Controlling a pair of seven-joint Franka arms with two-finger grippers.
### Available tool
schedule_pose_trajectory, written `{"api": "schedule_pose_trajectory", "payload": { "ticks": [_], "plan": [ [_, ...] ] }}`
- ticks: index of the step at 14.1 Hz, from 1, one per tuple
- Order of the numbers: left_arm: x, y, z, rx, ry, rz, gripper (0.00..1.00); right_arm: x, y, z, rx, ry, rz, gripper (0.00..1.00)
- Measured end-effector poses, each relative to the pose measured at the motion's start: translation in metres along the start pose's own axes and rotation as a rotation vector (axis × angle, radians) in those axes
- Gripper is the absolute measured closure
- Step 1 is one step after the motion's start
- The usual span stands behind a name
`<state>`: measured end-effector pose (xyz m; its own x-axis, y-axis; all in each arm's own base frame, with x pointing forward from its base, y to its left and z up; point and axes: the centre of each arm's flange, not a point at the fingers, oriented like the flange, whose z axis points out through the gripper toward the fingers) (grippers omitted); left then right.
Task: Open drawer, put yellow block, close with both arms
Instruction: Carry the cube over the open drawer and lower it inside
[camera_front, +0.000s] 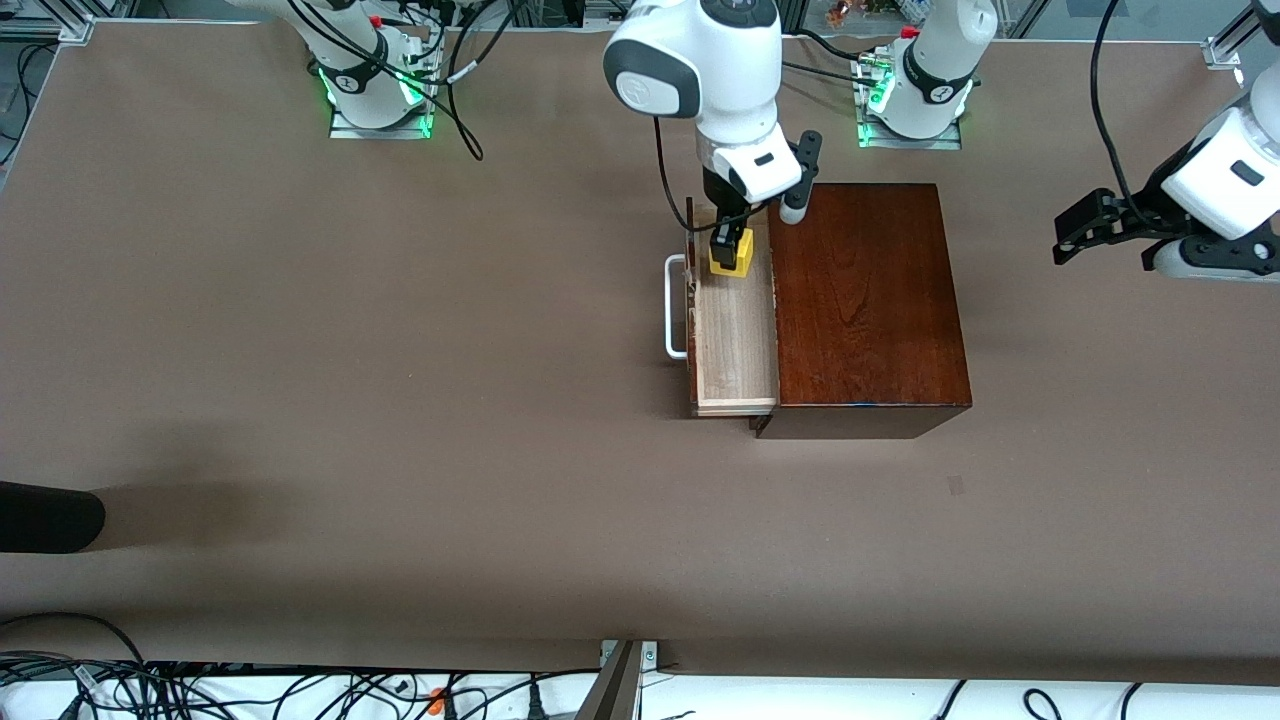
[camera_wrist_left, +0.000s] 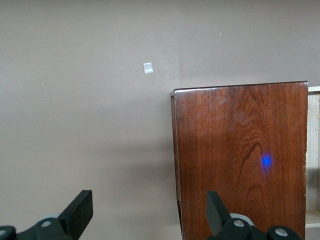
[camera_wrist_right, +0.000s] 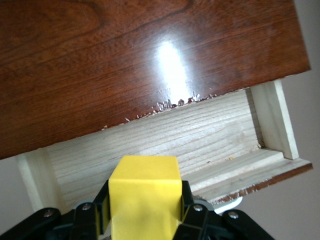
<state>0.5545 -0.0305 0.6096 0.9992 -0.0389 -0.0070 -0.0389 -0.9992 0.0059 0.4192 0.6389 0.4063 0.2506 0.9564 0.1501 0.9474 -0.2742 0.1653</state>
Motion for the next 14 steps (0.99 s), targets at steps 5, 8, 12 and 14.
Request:
{"api": "schedule_pose_trajectory", "payload": {
  "ticks": [5, 8, 12, 14],
  "plan": [
    [-0.004, -0.001, -0.011, -0.001, 0.012, -0.001, 0.00, -0.001, -0.009, 0.024, 0.023, -0.035, -0.083, 0.44],
    [-0.007, -0.001, -0.016, -0.001, 0.019, -0.001, 0.00, -0.001, -0.018, 0.041, 0.038, -0.052, -0.117, 0.44],
    [-0.008, -0.005, -0.017, -0.001, 0.018, -0.009, 0.00, -0.003, -0.014, 0.048, 0.039, -0.064, -0.153, 0.44],
    [-0.008, -0.008, -0.017, -0.001, 0.018, -0.014, 0.00, -0.005, -0.011, 0.053, 0.041, -0.070, -0.158, 0.44]
  ]
}}
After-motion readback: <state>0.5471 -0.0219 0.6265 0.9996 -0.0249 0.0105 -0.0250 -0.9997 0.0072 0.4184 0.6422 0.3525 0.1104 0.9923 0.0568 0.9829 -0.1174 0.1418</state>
